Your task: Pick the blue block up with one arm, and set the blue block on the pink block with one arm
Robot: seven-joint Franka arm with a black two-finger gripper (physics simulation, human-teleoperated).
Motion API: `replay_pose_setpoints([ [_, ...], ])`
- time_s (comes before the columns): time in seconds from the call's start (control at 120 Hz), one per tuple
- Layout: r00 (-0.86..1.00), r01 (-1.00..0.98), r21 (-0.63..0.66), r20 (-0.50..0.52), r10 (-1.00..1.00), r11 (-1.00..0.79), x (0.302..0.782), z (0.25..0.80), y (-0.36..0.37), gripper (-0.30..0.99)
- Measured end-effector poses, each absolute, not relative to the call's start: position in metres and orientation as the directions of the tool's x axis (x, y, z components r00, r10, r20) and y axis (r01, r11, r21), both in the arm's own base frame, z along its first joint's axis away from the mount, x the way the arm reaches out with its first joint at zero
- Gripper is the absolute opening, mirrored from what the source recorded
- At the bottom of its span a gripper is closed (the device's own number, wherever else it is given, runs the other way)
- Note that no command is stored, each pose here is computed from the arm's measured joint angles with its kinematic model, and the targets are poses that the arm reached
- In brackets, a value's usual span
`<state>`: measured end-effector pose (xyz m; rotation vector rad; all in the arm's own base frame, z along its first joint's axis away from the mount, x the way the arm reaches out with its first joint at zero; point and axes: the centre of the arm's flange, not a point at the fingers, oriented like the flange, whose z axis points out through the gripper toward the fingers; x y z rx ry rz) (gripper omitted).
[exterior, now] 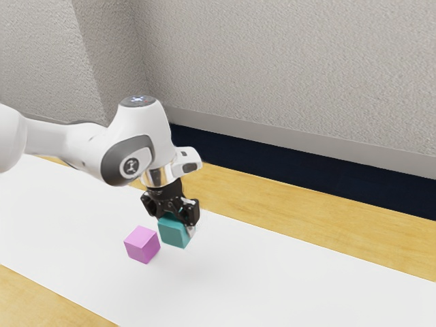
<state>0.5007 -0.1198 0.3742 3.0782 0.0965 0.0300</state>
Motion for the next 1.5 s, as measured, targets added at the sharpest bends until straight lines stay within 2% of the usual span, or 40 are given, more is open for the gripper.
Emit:
replay_pose_setpoints([
  [0.267,0.99,0.14,0.056,0.003,0.141,-0.989,0.511,0.373,-0.058,0.31],
  [0.633,0.988,0.157,0.04,-0.006,0.156,-0.987,0.528,0.363,-0.009,0.32],
  [1.5,1.0,-0.024,0.039,0.019,-0.023,-0.999,0.508,0.402,0.014,0.32],
])
